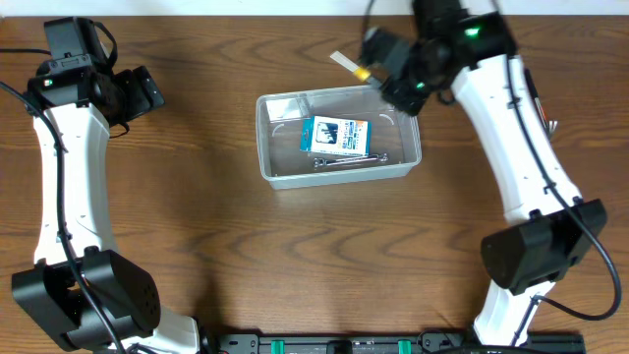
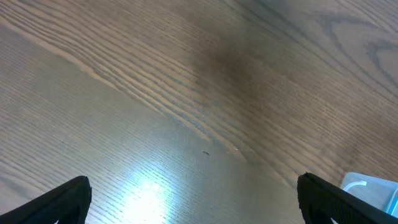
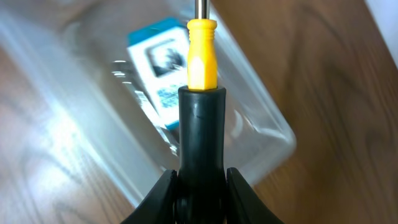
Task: Pack container
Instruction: 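Carry the screwdriver into the container and open the right gripper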
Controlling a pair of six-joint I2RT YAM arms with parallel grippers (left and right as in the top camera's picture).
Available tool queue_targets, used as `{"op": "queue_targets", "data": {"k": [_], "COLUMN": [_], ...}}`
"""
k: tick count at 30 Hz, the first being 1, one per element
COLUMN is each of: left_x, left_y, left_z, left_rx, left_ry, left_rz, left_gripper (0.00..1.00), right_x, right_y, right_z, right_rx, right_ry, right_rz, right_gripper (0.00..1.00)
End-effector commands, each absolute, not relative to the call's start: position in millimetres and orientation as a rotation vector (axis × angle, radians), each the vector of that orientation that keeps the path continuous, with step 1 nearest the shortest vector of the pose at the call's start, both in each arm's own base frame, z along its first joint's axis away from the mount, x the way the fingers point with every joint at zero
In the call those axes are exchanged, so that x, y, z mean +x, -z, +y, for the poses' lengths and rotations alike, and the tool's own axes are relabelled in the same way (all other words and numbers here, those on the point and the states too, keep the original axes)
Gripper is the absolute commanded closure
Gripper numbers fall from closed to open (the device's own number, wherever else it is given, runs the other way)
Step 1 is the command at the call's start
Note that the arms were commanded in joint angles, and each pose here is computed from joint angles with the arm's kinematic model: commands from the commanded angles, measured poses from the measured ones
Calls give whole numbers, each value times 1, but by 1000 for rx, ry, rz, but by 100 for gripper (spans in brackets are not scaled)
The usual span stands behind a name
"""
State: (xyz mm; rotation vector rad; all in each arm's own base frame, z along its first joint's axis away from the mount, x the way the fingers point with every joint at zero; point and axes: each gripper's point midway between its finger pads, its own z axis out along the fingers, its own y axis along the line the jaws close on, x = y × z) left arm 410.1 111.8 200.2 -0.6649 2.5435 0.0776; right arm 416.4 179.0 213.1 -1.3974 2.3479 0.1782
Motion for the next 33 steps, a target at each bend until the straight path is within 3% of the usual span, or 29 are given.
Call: {"op": "queue_targets", "data": {"k": [1,13,22,27,29,33], "left_x": [410,410,410,410,410,410], "left_y": [-200,-200,-200,-200,-200,-200], "left_z": [115,115,115,115,115,115], "left_rx": [-684,-685,-685,-684,-684,-685], "left_ry": [-86,-86,-86,-86,-86,-86], "left_rz": [2541,2541,2541,2541,2541,2541], "left_gripper": [2,2,2,2,2,2], "right_x": [399,379,379,386,389,396], "right_y": [-204,-121,-74,-76,-79,-94], "right_z": [208,224,224,228,230,234], "right_rx": [-1681,-1831,-1731,-1649,-1607,-1482], "right_ry": [-224,-280,-307,-303,-304,-321], "right_rz": [2169,2259,2396,2418,2433,2476], "right_gripper": [99,98,84,37,13,8]}}
